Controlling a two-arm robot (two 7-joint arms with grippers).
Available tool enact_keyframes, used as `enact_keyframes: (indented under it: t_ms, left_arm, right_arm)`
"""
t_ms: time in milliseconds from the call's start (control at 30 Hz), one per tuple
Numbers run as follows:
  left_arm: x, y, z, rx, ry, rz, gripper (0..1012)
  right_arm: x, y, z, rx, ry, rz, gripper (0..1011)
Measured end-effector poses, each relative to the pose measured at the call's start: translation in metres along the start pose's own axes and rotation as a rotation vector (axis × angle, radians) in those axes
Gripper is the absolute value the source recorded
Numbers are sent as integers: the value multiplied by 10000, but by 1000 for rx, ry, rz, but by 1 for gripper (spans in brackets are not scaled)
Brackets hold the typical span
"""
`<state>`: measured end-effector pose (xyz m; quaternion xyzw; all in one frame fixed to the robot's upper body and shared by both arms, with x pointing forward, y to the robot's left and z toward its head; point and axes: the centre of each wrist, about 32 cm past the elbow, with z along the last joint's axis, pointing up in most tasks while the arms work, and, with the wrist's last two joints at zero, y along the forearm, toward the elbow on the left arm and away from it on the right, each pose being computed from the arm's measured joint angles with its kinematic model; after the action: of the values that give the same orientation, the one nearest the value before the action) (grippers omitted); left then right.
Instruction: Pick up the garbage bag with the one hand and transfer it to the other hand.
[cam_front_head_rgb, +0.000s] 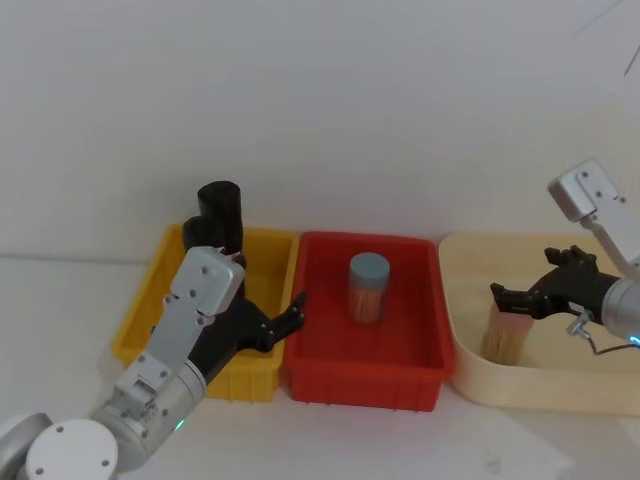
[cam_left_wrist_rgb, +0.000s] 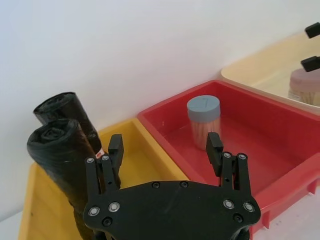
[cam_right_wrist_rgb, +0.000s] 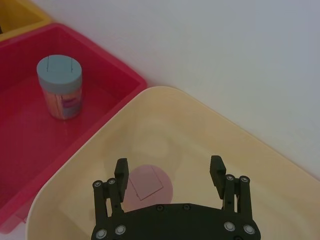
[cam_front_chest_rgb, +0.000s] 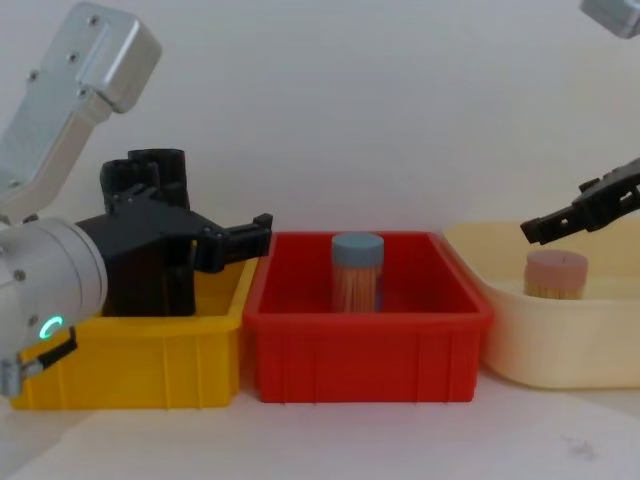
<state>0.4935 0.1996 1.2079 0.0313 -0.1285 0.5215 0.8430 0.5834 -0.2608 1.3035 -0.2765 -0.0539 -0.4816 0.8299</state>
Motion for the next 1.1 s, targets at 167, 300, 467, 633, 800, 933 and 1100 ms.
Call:
enact_keyframes:
  t_ms: [167, 300, 467, 633, 800, 933, 1100]
  left_arm:
    - [42, 2, 53, 17, 8, -38, 1001]
    - [77, 19, 104, 42, 23, -53, 1001]
    - [120, 79, 167, 85, 51, -48, 1001]
    - [159, 157, 211, 124, 78, -16, 1001]
    - [200, 219, 246, 151, 95, 28, 1001]
    - [243, 255, 263, 167, 104, 62, 1001]
    - [292, 263, 272, 183, 113, 88, 1001]
  right_arm:
    - [-1, 7, -5, -3, -1, 0, 1001]
    - [-2, 10, -8, -4, -1, 1, 1001]
    - [-3, 14, -11, -5, -1, 1, 1001]
    - [-4, 16, -10, -5, -2, 2, 1001]
    - [-5, 17, -10, -6, -2, 1, 1001]
    - [-4, 18, -10, -6, -3, 1, 1001]
    - [-4, 18, -11, -7, -2, 1, 1001]
